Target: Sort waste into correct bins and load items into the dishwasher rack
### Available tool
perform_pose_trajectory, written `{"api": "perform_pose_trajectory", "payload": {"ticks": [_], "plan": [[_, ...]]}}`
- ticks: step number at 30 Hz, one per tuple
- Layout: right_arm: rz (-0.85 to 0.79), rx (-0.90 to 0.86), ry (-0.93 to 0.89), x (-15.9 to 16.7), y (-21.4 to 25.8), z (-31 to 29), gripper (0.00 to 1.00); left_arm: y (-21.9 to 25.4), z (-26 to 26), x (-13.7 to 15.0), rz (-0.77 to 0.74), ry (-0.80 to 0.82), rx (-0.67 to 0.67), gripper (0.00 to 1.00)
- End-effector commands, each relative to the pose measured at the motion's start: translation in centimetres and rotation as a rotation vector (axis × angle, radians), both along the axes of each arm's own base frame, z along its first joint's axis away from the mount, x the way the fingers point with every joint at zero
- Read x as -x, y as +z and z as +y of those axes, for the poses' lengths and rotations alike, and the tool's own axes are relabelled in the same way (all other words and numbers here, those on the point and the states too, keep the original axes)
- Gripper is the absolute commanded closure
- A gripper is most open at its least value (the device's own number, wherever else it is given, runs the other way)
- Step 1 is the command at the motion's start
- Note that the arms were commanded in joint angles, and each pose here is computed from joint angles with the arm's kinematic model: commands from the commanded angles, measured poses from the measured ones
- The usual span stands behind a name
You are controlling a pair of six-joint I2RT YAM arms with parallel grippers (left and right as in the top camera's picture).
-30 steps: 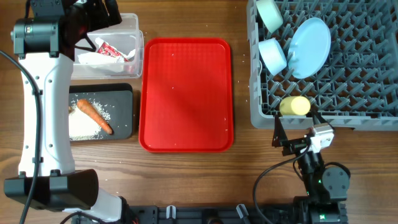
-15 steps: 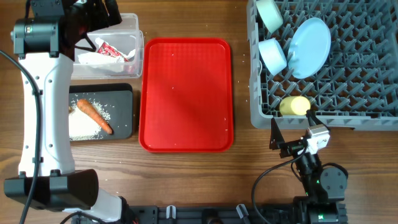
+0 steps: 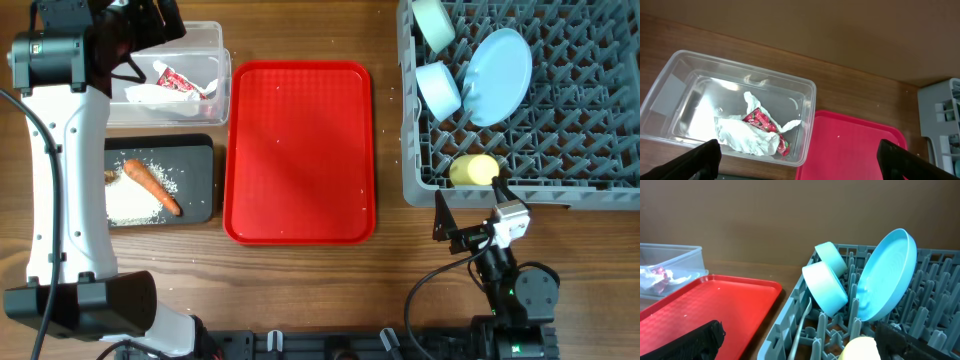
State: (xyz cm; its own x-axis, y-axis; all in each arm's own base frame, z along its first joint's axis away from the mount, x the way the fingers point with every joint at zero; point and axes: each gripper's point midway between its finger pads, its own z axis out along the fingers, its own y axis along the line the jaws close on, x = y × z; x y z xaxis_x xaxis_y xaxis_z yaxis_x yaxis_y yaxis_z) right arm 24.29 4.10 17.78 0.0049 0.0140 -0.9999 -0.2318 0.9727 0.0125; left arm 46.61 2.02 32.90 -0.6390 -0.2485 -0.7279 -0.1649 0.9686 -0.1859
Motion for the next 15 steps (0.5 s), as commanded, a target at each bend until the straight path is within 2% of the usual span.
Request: {"api": "perform_pose_trajectory", "payload": {"ticks": [1,4,6,9,12,15], "plan": [[-0.010,-0.014,0.012,0.1,0.2,0.1,0.00,1.4,-2.7,0.6,-0.034,-0.060,0.006,0.00],[-0.010,-0.014,0.012,0.1,0.2,0.1,0.00,1.9,-7.3,1.1,-0.045,-0.160,0.007,0.00],[-0.010,-0.014,0.012,0.1,0.2,0.1,0.00,1.0,-9.5,1.9,-0.012,-0.198,-0.084,0.00],[-0.010,-0.014,0.012,0.1,0.2,0.1,0.00,-0.7,-11.2,2.9,0.045,-0.223,-0.131,0.00],[-0.010,-0.014,0.012,0.1,0.2,0.1,0.00,-1.0,-13.2,3.1,0.043,-0.267,-0.123,0.00],[-0.010,-0.014,0.012,0.1,0.2,0.1,0.00,-0.7,-14.0,3.0,0.029,-0.319,-0.054,0.00]]}}
